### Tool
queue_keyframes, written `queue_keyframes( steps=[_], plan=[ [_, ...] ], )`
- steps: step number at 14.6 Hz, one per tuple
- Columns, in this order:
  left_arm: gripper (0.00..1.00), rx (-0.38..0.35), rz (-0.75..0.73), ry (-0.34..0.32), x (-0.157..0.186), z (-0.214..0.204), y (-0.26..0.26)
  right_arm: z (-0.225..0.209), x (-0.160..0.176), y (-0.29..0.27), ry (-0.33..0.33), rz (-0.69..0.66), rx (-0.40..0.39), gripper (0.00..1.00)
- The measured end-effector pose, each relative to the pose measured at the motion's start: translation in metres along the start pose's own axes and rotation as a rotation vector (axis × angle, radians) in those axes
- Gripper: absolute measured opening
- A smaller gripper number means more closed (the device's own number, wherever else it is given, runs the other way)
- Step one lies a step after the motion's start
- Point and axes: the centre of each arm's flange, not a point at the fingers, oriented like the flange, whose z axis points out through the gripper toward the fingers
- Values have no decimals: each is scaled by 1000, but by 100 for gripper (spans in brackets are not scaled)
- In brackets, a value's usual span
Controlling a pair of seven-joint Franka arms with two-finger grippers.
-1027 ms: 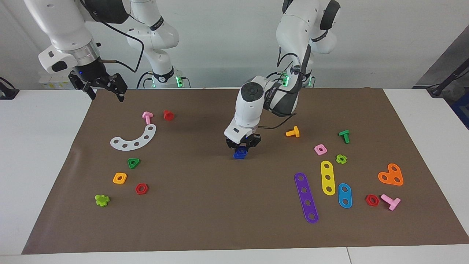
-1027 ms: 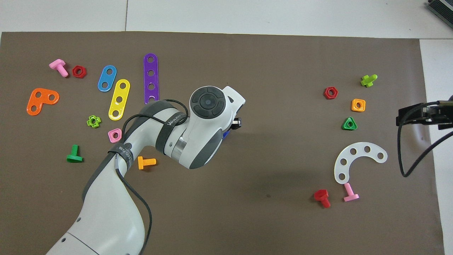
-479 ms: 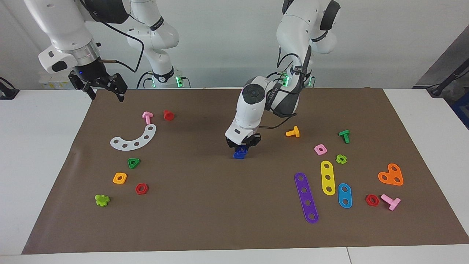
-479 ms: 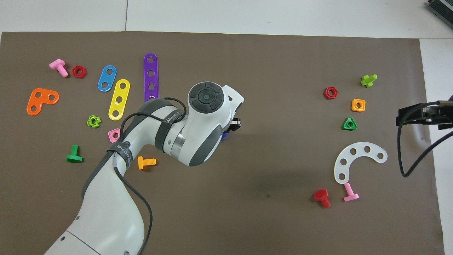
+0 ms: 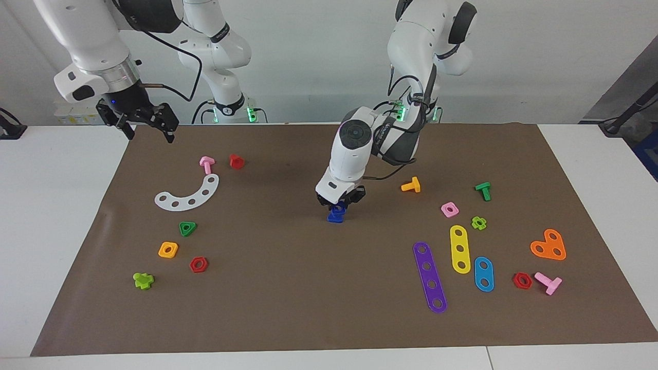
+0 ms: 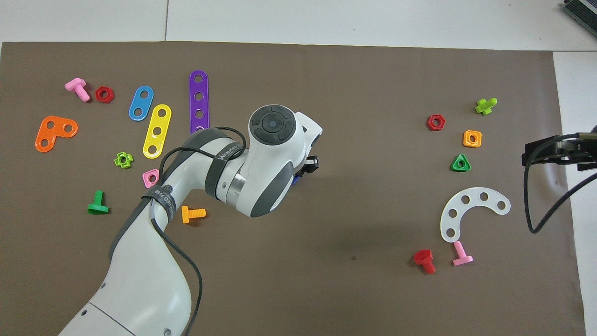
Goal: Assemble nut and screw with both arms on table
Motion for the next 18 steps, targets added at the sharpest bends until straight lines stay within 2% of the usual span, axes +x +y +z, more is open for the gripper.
queue_keyframes(
  steps=[9,18],
  plan=[
    [46,-7,-3,10,4,5,1,0,0,0,0,0,0,100],
    [46,-3,0,6,-2,29,-1,0,0,0,0,0,0,100]
  ],
)
